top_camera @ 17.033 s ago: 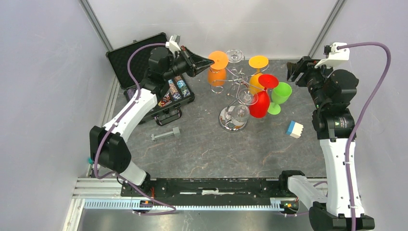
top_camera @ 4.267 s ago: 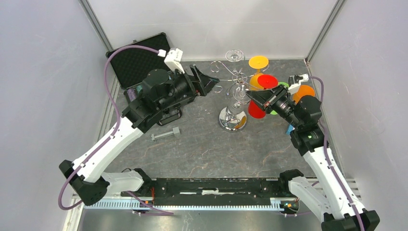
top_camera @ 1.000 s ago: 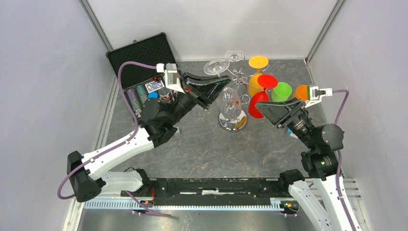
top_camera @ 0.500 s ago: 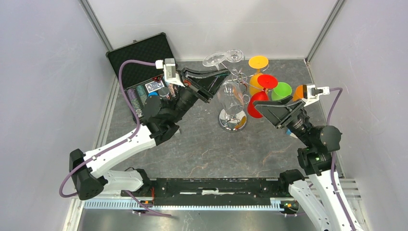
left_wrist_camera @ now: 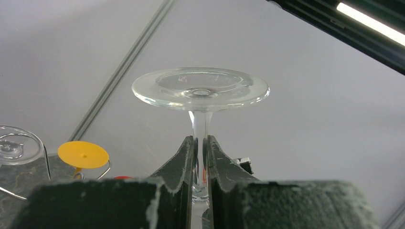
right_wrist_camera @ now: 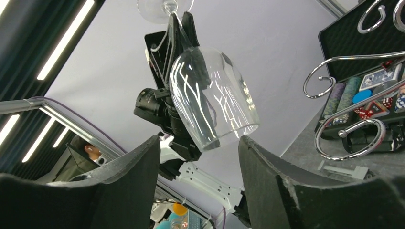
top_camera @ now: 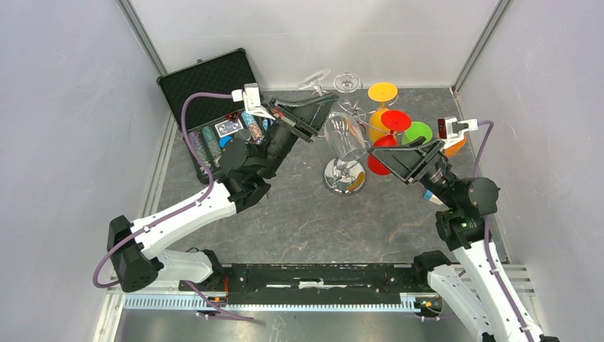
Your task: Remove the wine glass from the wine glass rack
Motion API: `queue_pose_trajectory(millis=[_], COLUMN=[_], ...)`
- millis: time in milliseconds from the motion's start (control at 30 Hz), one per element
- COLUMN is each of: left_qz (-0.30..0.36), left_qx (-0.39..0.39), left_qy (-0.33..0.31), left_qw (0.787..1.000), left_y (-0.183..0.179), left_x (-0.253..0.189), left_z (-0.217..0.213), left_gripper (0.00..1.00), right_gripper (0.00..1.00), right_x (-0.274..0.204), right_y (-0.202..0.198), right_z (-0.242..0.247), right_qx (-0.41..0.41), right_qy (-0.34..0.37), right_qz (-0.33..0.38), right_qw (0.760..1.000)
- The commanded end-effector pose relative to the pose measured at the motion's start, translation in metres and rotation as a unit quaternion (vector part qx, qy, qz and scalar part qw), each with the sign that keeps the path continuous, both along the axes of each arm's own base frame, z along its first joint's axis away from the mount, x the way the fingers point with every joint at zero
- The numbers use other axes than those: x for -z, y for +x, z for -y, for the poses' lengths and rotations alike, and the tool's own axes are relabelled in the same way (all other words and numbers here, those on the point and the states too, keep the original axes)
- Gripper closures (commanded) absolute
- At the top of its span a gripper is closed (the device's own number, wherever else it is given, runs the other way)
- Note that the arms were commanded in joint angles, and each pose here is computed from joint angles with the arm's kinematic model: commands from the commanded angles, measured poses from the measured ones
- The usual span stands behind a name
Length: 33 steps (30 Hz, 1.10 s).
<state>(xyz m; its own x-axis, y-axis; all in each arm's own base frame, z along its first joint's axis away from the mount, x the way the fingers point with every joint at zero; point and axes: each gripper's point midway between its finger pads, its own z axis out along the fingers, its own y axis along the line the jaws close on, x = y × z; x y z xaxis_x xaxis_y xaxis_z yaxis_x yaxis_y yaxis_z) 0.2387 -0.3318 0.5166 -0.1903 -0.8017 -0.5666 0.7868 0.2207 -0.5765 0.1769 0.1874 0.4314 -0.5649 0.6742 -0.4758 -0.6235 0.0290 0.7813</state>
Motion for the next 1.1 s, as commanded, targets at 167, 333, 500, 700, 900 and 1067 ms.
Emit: queue_pose_trajectory(millis=[167,333,500,700,900,1067], left_qz=[-0.006,-0.013,-0.017,-0.008,0.006,0.03], left_qx=[-0.008,0.002,0.012,0.018,0.013,0.021], left_qy=[-0.116,-0.127,-0.141,-0.155,-0.157,-0.168], left_qw=[0.993,0.992,0.99,0.988,0.988,0.985], left_y=[0.0,0.0,-0.001,-0.005,-0.008,-0.015], left_x=[-0.052,-0.052,-0.049,-0.046,-0.044,-0.045], left_z=[-0.025,-0.023,-0.022,-0.022,-0.025,-0.026], left_gripper=[0.98,0.98,0.98,0.98,0.98,0.98], right_gripper=[0.36,0.4,0.45,0.5,0.56,0.65], right_x=[-0.021,-0.037,-0.047,-0.053,-0.06,-0.057], right_y=[-0.009,-0.011,-0.008,-0.008,-0.009,-0.009], right_z=[-0.009,-0.011,-0.012,-0.017,-0.018,-0.025], right_qx=[-0.018,-0.015,0.001,0.003,0.016,0.008], right_qy=[0.002,0.022,0.045,0.085,0.112,0.122], right_qz=[0.029,0.053,0.065,0.07,0.075,0.066], right_qw=[0.999,0.998,0.997,0.994,0.991,0.99])
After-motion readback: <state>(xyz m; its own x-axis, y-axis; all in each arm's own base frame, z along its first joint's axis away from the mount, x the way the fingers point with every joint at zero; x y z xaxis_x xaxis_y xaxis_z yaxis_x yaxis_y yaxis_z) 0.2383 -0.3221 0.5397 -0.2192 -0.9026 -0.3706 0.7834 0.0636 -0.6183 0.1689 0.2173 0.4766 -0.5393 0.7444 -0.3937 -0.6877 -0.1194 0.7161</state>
